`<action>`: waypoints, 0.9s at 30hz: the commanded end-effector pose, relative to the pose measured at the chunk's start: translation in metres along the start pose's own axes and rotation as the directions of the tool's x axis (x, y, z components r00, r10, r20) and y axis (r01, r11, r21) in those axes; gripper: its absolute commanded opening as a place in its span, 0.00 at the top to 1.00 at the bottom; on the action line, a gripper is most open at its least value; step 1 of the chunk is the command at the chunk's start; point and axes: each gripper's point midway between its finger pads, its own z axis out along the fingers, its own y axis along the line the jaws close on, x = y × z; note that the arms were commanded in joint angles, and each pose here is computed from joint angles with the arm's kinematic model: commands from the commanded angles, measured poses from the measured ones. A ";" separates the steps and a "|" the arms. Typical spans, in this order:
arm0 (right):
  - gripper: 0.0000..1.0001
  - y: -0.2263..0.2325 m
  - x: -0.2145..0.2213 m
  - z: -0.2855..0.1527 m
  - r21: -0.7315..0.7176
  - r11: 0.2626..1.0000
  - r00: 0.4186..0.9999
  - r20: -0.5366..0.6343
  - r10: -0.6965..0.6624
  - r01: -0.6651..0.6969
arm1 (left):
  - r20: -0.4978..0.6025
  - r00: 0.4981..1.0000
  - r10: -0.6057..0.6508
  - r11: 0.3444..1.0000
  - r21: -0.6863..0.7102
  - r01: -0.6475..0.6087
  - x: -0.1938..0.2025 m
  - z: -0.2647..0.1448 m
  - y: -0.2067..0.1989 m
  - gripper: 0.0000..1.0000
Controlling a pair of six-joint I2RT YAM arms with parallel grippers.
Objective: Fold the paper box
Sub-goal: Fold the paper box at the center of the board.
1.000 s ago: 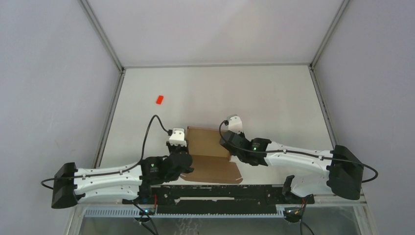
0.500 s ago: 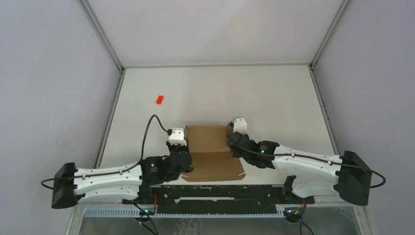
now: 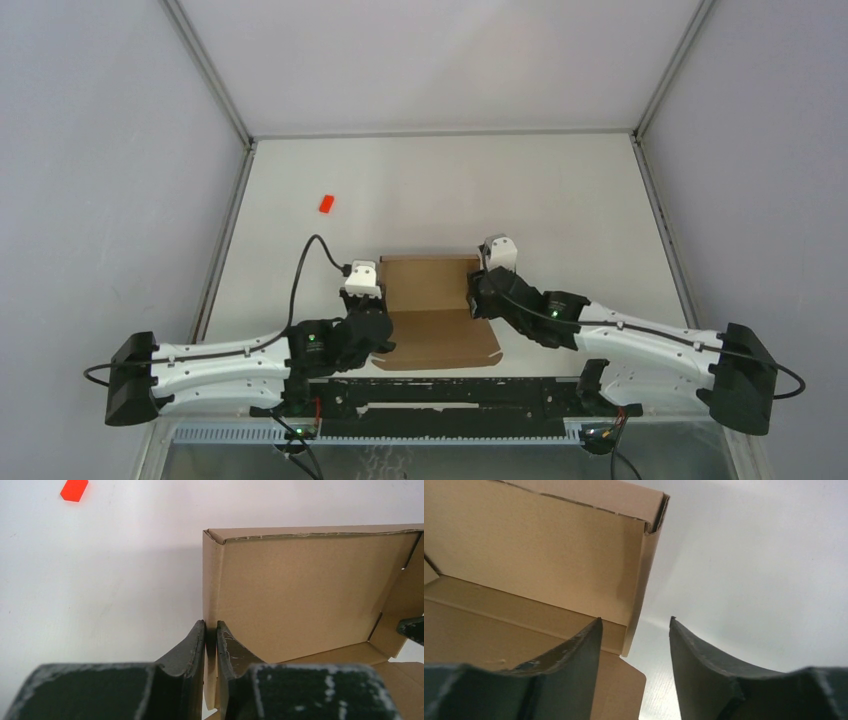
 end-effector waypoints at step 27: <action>0.33 -0.048 -0.027 -0.029 -0.023 0.988 0.981 0.111 0.157 -0.156 | -0.052 0.999 -0.002 0.999 0.033 0.004 0.002 0.028 -0.047 0.77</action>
